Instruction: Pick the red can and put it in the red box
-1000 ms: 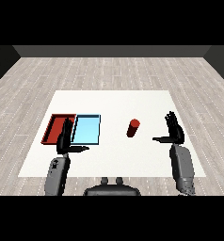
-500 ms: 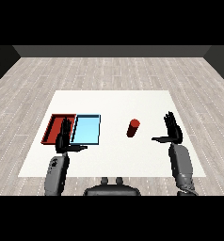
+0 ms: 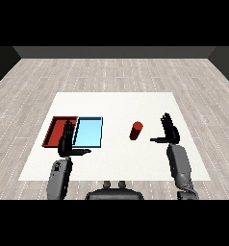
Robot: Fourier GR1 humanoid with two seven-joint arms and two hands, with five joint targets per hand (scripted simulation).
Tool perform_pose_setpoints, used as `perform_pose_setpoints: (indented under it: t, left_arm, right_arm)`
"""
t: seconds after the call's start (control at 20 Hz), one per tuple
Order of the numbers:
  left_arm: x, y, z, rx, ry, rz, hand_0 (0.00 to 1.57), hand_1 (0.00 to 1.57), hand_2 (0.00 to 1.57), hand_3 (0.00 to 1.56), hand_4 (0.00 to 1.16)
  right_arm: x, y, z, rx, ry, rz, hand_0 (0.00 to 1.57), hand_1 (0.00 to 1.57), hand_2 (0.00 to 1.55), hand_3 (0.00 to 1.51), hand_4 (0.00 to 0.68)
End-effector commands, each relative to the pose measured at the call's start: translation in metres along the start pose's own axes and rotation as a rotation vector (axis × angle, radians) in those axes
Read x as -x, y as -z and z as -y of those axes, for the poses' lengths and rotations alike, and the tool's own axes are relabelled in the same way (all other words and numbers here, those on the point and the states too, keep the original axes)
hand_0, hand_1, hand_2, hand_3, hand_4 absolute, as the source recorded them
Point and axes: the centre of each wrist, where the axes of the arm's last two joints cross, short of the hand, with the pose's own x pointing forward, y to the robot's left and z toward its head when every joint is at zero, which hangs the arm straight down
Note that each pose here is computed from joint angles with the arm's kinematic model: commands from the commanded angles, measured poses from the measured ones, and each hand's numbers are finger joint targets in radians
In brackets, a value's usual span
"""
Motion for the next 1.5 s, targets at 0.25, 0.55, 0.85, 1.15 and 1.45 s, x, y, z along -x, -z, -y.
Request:
perform_pose_setpoints:
  t: [0.25, 0.55, 0.85, 1.15, 1.45]
  left_arm:
    - [-0.010, -0.0107, -0.005, 0.007, -0.029, 0.006, 0.00, 0.00, 0.00, 0.00, 0.00]
    - [-0.002, -0.0115, -0.017, -0.019, -0.006, 0.009, 0.00, 0.00, 0.00, 0.00, 0.00]
    - [-0.009, 0.0000, 0.008, -0.041, -0.023, -0.007, 0.00, 0.00, 0.00, 0.00, 0.00]
    - [-0.006, -0.0161, -0.013, -0.023, -0.042, 0.000, 0.00, 0.00, 0.00, 0.00, 0.00]
    - [-0.006, -0.0123, -0.007, -0.013, -0.003, 0.002, 0.00, 0.00, 0.00, 0.00, 0.00]
  right_arm:
    - [0.025, 0.021, -0.036, -0.040, 0.029, -0.049, 0.00, 0.00, 0.00, 0.00, 0.000]
    - [0.046, 0.024, -0.044, -0.049, 0.099, -0.095, 0.00, 0.00, 0.00, 0.00, 0.000]
    - [0.065, 0.010, -0.063, -0.042, 0.143, -0.103, 0.00, 0.00, 0.00, 0.00, 0.000]
    - [0.069, 0.020, -0.068, -0.059, 0.163, -0.136, 0.00, 0.00, 0.00, 0.00, 0.000]
    - [0.071, 0.030, -0.074, -0.050, 0.161, -0.156, 0.00, 0.00, 0.00, 0.00, 0.000]
